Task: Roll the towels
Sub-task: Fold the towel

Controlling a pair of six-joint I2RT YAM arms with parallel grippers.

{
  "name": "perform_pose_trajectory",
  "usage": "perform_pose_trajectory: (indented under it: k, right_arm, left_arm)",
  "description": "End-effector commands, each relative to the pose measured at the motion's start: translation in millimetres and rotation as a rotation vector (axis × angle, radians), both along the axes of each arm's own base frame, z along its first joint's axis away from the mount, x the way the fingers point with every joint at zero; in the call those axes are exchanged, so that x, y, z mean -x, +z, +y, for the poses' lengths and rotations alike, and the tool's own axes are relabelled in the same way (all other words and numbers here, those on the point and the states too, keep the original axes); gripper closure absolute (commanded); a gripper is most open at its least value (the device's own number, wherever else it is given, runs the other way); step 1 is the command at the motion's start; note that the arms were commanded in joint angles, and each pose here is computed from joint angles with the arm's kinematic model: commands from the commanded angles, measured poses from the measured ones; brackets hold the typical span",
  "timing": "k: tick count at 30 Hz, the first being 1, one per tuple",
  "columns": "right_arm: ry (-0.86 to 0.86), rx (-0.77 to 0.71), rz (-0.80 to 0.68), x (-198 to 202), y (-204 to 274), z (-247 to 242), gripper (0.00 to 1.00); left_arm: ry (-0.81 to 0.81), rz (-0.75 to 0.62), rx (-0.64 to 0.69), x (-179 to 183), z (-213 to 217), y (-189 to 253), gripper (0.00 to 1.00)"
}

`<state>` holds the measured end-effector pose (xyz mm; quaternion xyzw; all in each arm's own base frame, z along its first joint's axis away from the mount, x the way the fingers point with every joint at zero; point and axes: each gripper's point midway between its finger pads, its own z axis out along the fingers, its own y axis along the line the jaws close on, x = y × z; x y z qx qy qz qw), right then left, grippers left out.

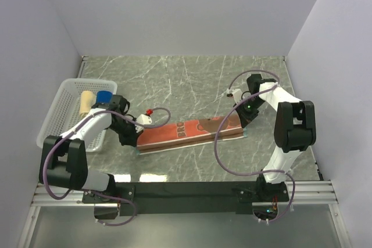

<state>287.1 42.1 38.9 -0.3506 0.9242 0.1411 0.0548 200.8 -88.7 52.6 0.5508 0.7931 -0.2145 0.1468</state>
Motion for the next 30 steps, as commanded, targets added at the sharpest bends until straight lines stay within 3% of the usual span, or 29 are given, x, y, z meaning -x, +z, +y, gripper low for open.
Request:
perform_pose_trajectory:
  k: [1,3,4,8,9,17,24,30]
  right_arm:
    - [0.002,0.014,-0.04,-17.6,-3.2,2.7,1.0]
    - [0.003,0.013,-0.017,-16.3,-7.0,4.5,1.0]
    - [0.004,0.015,-0.011,-16.0,-6.9,4.7,1.0]
    - [0.032,0.001,0.026,-1.1,2.2,1.7,0.55]
    - [0.026,-0.001,0.008,-0.8,9.6,-1.3,0.53]
    - [-0.059,-0.065,-0.083,-31.0,51.7,1.9,0.53]
    - [-0.195,-0.054,-0.042,-66.2,32.7,3.3,0.54]
    - [-0.222,-0.081,0.011,-73.6,17.0,9.7,0.55]
  left_arm:
    - [-0.004,0.003,-0.009,2.1,-7.8,-14.3,0.99]
    - [-0.004,0.013,-0.004,3.9,-12.7,-19.5,0.99]
    - [-0.001,0.021,-0.008,6.0,-12.5,-22.0,0.91]
    - [0.027,-0.01,-0.015,1.7,-3.8,-13.8,0.69]
    - [0.037,-0.01,-0.002,2.4,-2.7,-9.0,0.65]
    - [0.107,-0.097,0.073,-25.5,-6.0,38.9,0.57]
    - [0.336,-0.128,0.062,-66.6,7.5,36.9,0.52]
    - [0.492,-0.079,0.072,-80.4,16.6,27.3,0.5]
